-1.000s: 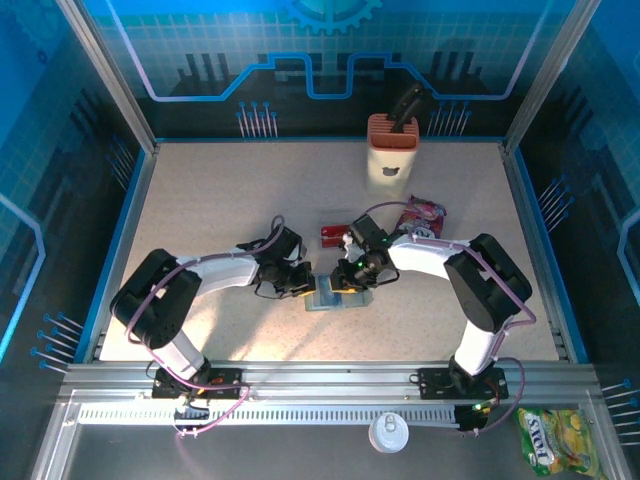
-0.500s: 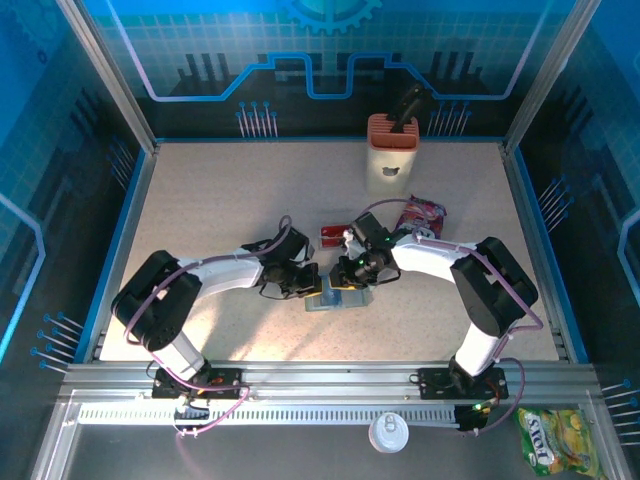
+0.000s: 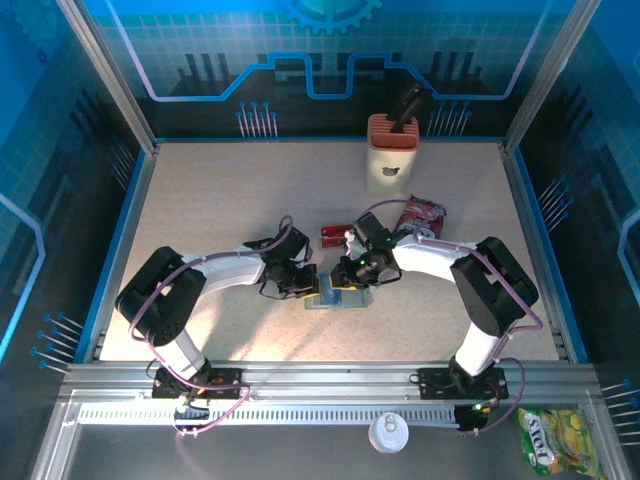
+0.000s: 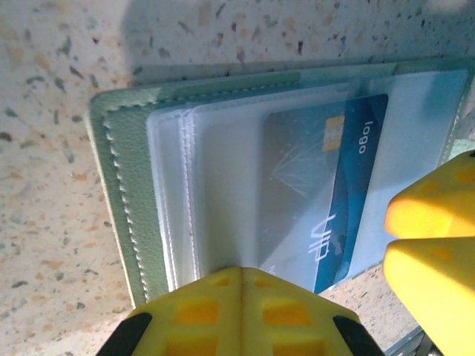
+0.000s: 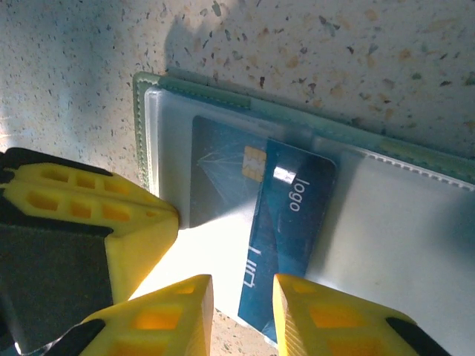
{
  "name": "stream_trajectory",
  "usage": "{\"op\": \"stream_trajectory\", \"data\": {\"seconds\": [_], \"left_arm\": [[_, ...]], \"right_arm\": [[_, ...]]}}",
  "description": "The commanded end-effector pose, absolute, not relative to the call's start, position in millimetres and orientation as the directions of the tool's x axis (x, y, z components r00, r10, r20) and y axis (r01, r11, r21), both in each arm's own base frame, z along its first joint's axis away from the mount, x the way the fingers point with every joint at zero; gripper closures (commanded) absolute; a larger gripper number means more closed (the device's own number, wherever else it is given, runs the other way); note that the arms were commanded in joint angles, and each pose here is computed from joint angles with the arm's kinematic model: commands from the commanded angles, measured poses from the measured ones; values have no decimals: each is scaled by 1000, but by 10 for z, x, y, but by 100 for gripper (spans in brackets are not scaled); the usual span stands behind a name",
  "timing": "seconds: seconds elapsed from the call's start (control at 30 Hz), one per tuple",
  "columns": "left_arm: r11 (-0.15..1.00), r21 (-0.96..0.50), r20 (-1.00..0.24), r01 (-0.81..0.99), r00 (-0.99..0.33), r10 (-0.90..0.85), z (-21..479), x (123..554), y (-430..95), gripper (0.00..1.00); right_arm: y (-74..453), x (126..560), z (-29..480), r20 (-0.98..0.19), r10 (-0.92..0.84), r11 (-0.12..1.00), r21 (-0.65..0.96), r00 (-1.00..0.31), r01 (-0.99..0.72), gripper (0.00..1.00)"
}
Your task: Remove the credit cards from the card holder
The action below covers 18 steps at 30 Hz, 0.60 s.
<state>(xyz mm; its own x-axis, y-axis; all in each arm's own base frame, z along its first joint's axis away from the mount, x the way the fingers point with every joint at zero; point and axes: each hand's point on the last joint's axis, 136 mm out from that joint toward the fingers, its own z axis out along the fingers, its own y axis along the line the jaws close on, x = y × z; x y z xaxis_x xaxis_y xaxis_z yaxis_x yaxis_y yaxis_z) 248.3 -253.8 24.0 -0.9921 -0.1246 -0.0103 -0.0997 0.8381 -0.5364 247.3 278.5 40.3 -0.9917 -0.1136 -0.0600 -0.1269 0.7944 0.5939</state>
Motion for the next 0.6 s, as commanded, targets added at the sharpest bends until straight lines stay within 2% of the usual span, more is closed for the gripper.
{"op": "stream_trajectory", "data": {"seconds": [0.0,0.57], "left_arm": [[857,-506,-10,-100,-992,-122,174,2526,-2437,98],[790,-610,-49,-60,-992,-112,460,2584,-2602,97]], "right_arm": [[2748,2436,363,-33,-106,795,597,-994,-105,72],[2766,2466,377,-33,-102,791,604,-994,-101,72]]}}
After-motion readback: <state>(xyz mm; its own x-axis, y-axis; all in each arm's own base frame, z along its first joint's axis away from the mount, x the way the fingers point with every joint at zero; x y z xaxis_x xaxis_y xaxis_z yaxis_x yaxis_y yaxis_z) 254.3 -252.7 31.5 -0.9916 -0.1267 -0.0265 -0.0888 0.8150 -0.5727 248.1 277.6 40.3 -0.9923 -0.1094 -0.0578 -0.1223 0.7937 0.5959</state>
